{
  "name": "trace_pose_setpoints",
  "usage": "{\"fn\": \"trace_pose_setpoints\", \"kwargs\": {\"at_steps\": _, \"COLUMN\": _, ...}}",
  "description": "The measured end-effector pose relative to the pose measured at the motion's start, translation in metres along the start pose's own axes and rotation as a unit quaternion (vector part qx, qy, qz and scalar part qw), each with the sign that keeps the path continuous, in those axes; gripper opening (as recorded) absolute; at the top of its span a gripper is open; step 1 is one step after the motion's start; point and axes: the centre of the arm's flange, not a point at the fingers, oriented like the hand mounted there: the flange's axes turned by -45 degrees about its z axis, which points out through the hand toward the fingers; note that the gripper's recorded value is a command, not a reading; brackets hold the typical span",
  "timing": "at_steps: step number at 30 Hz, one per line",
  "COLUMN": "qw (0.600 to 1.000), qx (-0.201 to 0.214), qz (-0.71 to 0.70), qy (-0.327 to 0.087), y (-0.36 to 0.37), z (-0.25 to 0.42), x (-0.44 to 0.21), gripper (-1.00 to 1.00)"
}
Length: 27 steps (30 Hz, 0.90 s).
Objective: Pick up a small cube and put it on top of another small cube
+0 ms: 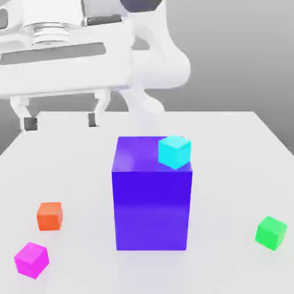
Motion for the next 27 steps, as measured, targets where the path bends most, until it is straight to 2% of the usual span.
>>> {"fn": "trace_pose_setpoints", "kwargs": {"at_steps": 12, "qw": 0.985, "qx": -0.065, "qz": 0.077, "qy": -0.141, "y": 0.128, "z": 0.174, "x": -0.09, "gripper": 0.0}}
{"fn": "trace_pose_setpoints", "kwargs": {"at_steps": 17, "qw": 0.981, "qx": -0.076, "qz": 0.084, "qy": -0.156, "y": 0.149, "z": 0.235, "x": -0.12, "gripper": 0.0}}
{"fn": "trace_pose_setpoints", "kwargs": {"at_steps": 18, "qw": 0.981, "qx": -0.076, "qz": 0.084, "qy": -0.157, "y": 0.15, "z": 0.245, "x": -0.124, "gripper": -1.0}}
{"fn": "trace_pose_setpoints", "kwargs": {"at_steps": 24, "qw": 0.981, "qx": -0.075, "qz": 0.085, "qy": -0.157, "y": 0.151, "z": 0.25, "x": -0.127, "gripper": -1.0}}
{"fn": "trace_pose_setpoints", "kwargs": {"at_steps": 27, "qw": 0.981, "qx": -0.076, "qz": 0.084, "qy": -0.157, "y": 0.148, "z": 0.227, "x": -0.117, "gripper": -1.0}}
